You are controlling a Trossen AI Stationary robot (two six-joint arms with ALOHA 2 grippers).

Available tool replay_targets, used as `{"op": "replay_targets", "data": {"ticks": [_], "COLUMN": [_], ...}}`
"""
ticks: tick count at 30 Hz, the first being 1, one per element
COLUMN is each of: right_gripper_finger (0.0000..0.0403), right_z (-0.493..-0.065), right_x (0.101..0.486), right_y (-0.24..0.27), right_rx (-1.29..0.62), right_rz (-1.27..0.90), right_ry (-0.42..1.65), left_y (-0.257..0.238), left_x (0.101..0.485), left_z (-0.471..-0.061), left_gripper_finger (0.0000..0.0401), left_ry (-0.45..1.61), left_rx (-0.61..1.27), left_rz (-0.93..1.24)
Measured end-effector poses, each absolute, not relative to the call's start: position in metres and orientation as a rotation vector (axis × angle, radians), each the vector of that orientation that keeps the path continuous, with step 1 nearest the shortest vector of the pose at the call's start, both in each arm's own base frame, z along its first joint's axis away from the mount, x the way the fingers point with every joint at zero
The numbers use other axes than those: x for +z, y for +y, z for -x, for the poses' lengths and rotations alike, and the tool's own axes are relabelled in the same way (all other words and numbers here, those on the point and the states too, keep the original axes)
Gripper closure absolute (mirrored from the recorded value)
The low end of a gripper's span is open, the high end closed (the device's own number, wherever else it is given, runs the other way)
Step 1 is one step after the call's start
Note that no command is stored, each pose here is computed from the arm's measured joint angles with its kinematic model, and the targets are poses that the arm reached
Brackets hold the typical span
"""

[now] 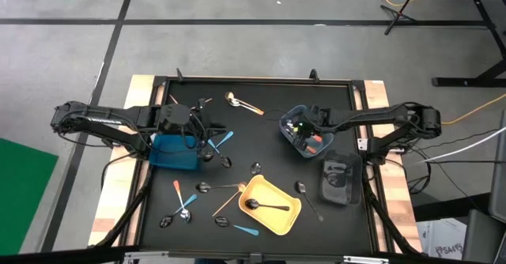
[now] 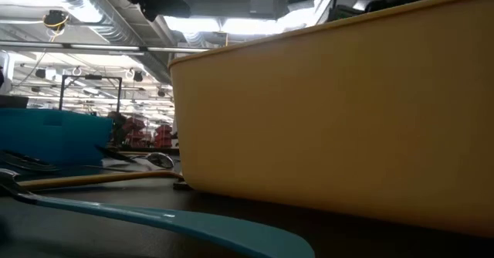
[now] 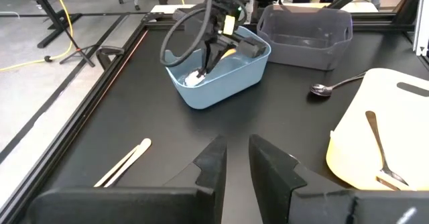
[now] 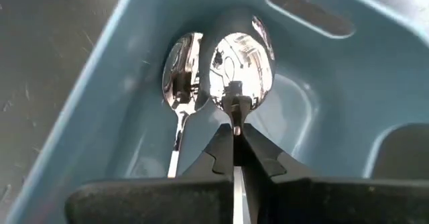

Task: Sort silverware by color (type)
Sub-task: Put the orange spoon into the gray bin, then put the blue spoon into the blue bin

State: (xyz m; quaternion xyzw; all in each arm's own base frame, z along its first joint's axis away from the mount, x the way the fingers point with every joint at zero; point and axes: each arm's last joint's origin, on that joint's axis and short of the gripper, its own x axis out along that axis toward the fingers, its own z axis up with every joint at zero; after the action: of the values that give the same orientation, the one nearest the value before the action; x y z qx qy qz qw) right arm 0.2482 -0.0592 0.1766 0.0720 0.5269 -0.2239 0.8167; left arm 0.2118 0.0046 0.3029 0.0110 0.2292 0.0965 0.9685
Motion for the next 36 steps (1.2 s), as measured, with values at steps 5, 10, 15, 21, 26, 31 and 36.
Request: {"op": "replay_targets", "data": {"ticks": [5,10,15,21,26,31,36], "right_gripper_finger": [0.0401,0.0399,0.0391,0.0370,0.0344,0.0329,0.0330], "right_z": [-0.242,-0.237,-0.238,-0.237,-0.237,-0.237,-0.237], "right_x": [0.163,0.156,0.155,0.155,0.155,0.155,0.155], "right_y": [-0.057,-0.056,-0.057,-0.057,-0.057,-0.057,-0.057], "right_rx": [-0.456,-0.456,-0.468,-0.488,-0.489,-0.489,-0.489], "right_rz": [-0.168,-0.167,-0.159,-0.145,-0.145,-0.145,-0.145], "right_ry": [1.133,1.144,1.129,1.128,1.128,1.129,1.129], "left_y": [0.005,0.005,0.005,0.005,0.006,0.007,0.007], "left_x": [0.303,0.303,0.303,0.303,0.302,0.295,0.278], "left_z": [-0.212,-0.212,-0.212,-0.212,-0.211,-0.213,-0.225], "left_gripper_finger": [0.0342,0.0342,0.0342,0.0342,0.0342,0.0342,0.0342], "left_ry": [0.463,0.463,0.463,0.461,0.462,0.508,0.607], "left_rx": [0.207,0.213,0.214,0.225,0.280,0.313,0.329], "left_rz": [-0.025,-0.026,-0.026,0.004,0.086,0.093,0.111]}}
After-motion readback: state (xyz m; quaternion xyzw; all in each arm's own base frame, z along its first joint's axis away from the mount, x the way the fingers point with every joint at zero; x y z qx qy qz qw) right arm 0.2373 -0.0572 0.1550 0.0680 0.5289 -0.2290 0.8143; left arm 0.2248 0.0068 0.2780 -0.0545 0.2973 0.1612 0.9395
